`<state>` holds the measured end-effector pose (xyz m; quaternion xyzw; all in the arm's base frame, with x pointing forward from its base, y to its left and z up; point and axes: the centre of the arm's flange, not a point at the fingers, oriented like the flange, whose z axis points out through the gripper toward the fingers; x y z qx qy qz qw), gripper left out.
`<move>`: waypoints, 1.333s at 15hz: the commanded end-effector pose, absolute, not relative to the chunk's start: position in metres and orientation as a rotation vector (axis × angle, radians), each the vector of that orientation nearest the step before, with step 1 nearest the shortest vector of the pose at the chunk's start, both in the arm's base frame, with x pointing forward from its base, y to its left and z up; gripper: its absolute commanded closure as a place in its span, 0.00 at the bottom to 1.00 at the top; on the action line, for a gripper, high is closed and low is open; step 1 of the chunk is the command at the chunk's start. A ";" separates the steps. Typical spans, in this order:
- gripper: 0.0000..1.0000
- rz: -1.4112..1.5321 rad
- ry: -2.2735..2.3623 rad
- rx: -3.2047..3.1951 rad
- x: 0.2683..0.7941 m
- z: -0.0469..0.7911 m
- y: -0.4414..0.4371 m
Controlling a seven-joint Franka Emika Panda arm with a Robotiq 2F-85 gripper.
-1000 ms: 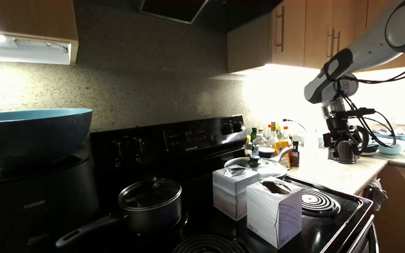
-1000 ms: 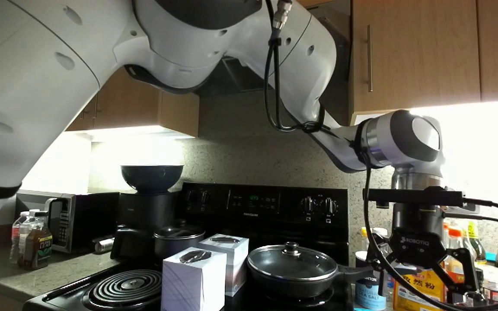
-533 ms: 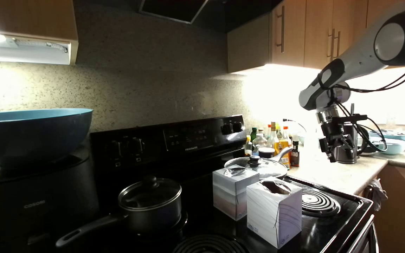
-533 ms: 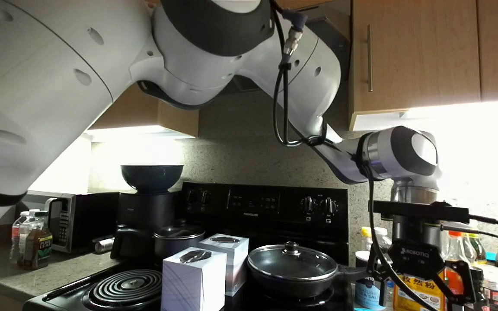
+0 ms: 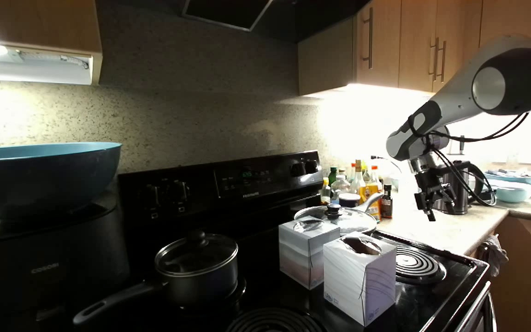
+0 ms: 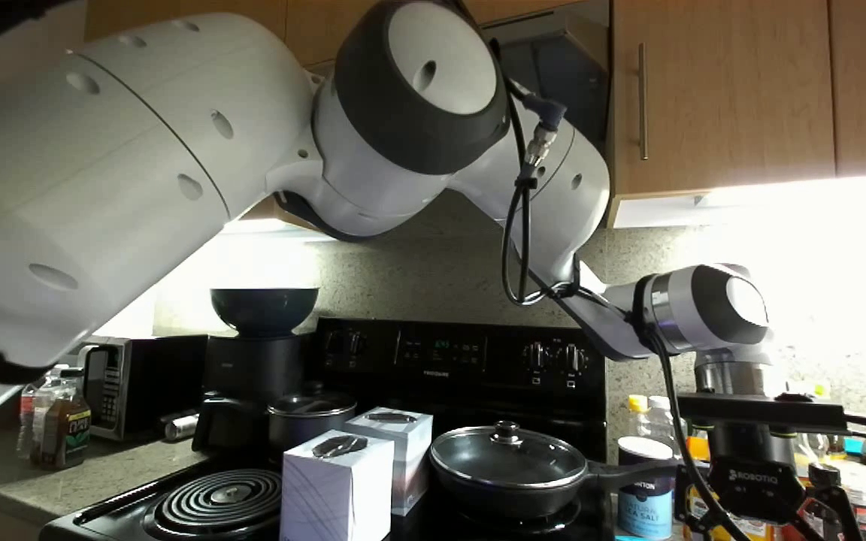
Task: Remove the bowl from the stove
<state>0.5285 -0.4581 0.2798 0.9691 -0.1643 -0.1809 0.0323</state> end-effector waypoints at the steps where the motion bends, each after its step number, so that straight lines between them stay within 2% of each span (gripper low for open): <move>1: 0.00 -0.566 -0.470 2.943 0.534 0.267 -0.478; 11: 0.00 -0.515 -0.511 2.922 0.524 0.277 -0.510; 18: 0.00 -0.501 -0.799 2.943 0.495 0.293 -0.534; 19: 0.03 -0.498 -0.840 2.958 0.489 0.292 -0.538; 20: 0.27 -0.489 -0.879 2.982 0.482 0.291 -0.544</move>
